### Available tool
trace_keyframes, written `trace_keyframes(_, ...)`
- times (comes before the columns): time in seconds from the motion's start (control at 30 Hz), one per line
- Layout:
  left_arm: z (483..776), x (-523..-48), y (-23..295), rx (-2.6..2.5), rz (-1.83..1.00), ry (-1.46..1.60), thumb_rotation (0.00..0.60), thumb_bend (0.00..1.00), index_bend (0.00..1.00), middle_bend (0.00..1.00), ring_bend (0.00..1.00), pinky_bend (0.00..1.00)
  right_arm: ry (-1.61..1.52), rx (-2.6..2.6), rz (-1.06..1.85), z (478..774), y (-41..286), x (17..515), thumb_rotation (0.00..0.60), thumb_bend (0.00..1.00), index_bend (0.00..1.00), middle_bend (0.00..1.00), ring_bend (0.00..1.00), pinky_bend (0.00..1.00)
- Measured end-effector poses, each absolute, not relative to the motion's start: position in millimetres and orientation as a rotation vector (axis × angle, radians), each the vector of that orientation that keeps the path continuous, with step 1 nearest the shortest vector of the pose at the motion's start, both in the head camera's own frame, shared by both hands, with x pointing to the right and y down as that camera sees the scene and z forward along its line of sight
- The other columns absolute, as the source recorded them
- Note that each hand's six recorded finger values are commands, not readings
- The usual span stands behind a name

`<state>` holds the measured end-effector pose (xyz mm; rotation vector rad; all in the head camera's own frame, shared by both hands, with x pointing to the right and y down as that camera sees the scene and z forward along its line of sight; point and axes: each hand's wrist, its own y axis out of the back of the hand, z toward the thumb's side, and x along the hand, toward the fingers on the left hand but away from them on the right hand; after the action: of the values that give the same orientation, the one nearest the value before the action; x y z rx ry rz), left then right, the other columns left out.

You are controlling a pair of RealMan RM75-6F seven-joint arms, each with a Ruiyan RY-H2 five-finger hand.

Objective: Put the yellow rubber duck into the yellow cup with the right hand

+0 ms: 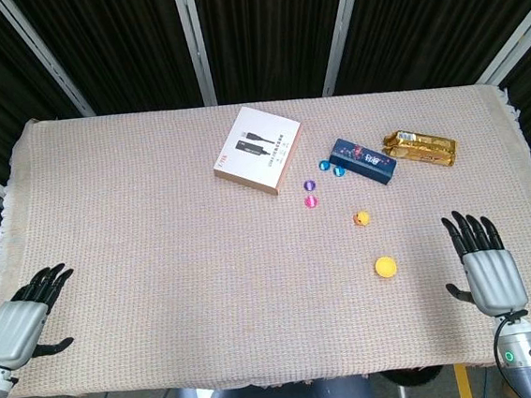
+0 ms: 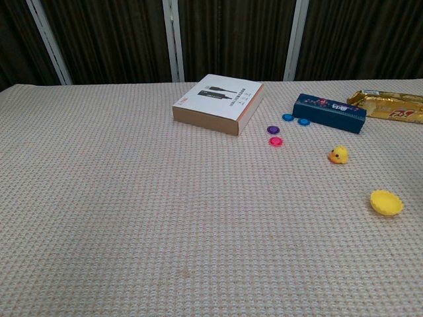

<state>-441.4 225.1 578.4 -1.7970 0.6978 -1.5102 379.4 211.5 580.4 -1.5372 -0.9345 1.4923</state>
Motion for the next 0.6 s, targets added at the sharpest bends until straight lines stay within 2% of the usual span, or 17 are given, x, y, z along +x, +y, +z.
trace_keyframes(0.47,576.4,-439.2,225.5,-1.794,-1.503,0.672,0.6,0.0,0.0,0.0,0.0,0.22,-0.941,-1.545,1.457,580.1,214.2,377.8,0.6,0.0,0.0,0.0,0.0,0.0)
trace_keyframes(0.6,575.6,-440.5,225.4,-1.79,-1.505,0.681,0.6,0.0,0.0,0.0,0.0,0.22,-0.937,-1.552,1.433,579.0,213.5,373.9,0.6,0.0,0.07,0.0,0.0,0.0)
